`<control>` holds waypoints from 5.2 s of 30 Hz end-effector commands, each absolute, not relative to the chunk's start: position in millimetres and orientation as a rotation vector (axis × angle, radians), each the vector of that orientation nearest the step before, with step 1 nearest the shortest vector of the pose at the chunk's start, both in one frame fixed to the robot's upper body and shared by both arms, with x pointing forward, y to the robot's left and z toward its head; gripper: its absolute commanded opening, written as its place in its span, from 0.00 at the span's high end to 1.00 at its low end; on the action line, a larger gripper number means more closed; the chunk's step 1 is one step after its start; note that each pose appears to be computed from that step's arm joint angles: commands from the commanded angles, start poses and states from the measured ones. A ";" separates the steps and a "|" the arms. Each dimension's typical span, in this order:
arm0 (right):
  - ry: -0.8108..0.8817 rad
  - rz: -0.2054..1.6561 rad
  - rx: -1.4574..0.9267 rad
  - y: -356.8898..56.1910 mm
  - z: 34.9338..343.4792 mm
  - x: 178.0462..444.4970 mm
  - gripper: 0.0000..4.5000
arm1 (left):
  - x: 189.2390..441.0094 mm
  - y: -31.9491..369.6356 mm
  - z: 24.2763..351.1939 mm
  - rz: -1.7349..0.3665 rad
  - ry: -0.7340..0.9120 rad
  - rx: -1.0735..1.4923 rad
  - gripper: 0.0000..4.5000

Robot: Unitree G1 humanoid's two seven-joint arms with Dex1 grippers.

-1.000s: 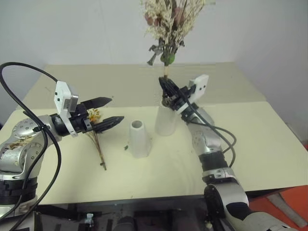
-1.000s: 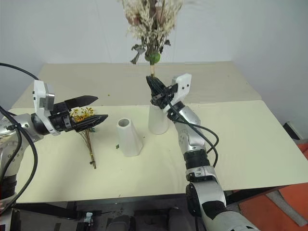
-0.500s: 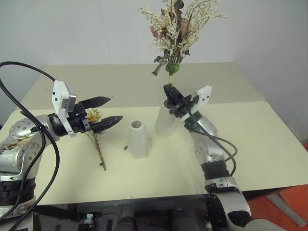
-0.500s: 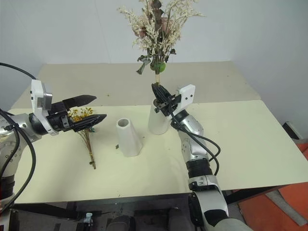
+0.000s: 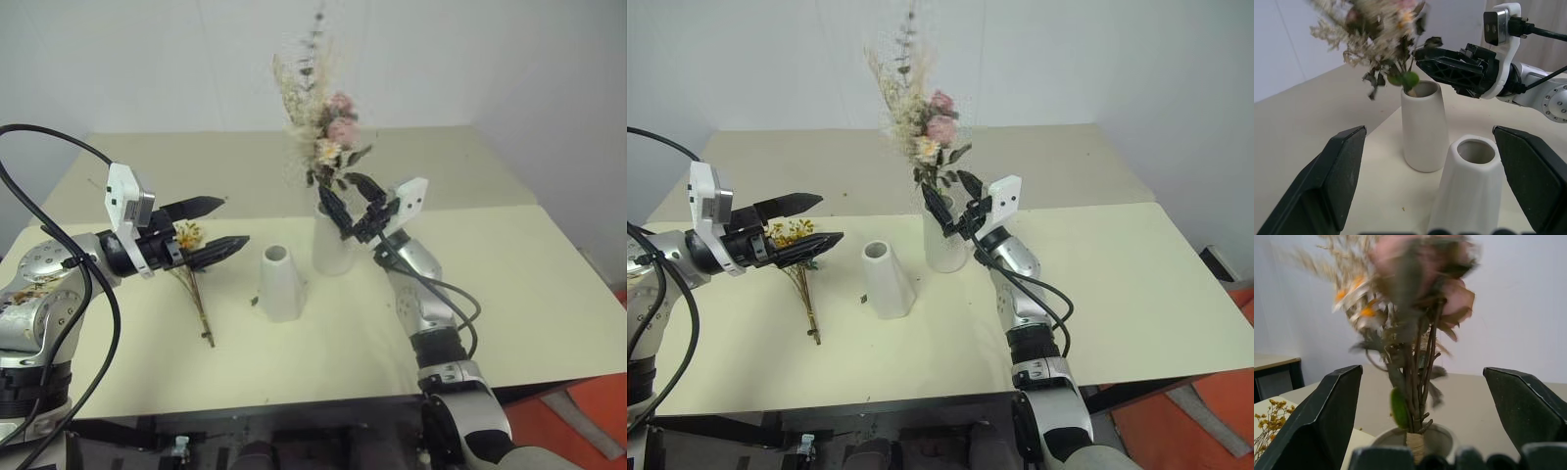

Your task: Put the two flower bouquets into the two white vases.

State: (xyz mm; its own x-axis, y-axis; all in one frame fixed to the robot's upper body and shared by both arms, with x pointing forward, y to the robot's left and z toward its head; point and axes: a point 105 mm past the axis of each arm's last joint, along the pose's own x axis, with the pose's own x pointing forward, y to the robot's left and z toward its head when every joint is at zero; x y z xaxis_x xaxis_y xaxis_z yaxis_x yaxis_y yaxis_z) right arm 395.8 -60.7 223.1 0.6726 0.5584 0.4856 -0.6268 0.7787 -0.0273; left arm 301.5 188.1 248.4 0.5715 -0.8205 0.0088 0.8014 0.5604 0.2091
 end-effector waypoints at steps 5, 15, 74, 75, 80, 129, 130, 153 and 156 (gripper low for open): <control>-0.563 0.685 0.143 -60.4 239.4 388.8 0.01 | 296.1 189.6 263.6 -0.953 -0.154 0.223 0.00; -0.506 0.762 0.078 -85.0 240.5 365.0 0.01 | 291.3 198.5 264.3 -0.925 -0.138 0.235 0.00; -0.347 1.415 -0.244 -100.0 270.8 297.3 0.00 | 339.2 200.5 302.2 -0.529 -0.255 0.034 0.99; -0.343 1.415 -0.241 -100.0 269.4 297.5 0.00 | 331.1 194.3 308.8 -0.612 -0.291 0.027 0.99; -0.322 1.410 -0.229 -102.9 263.2 298.0 0.00 | 311.3 174.4 320.1 -0.889 -0.359 0.012 0.99; -0.283 1.420 -0.285 -123.2 256.5 285.4 0.00 | 315.3 107.3 251.6 -1.264 -0.238 -0.051 0.99; -0.284 1.420 -0.284 -123.2 256.5 285.5 0.00 | 315.1 107.7 251.3 -1.262 -0.238 -0.051 0.99; -0.302 1.411 -0.273 -122.5 257.3 287.5 0.00 | 301.6 120.4 249.2 -1.226 -0.207 -0.016 0.32; -0.303 1.410 -0.271 -122.2 257.2 287.9 0.00 | 295.5 126.9 248.3 -1.208 -0.197 -0.007 0.13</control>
State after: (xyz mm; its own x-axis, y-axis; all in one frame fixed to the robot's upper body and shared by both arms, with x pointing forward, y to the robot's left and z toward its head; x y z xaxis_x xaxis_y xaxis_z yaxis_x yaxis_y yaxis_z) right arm 290.5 -119.3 245.0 0.1344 0.9909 0.0107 -0.9395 0.1308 -0.3164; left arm 305.0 121.5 235.9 0.3419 -0.9299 0.1354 0.9347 0.3514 0.0536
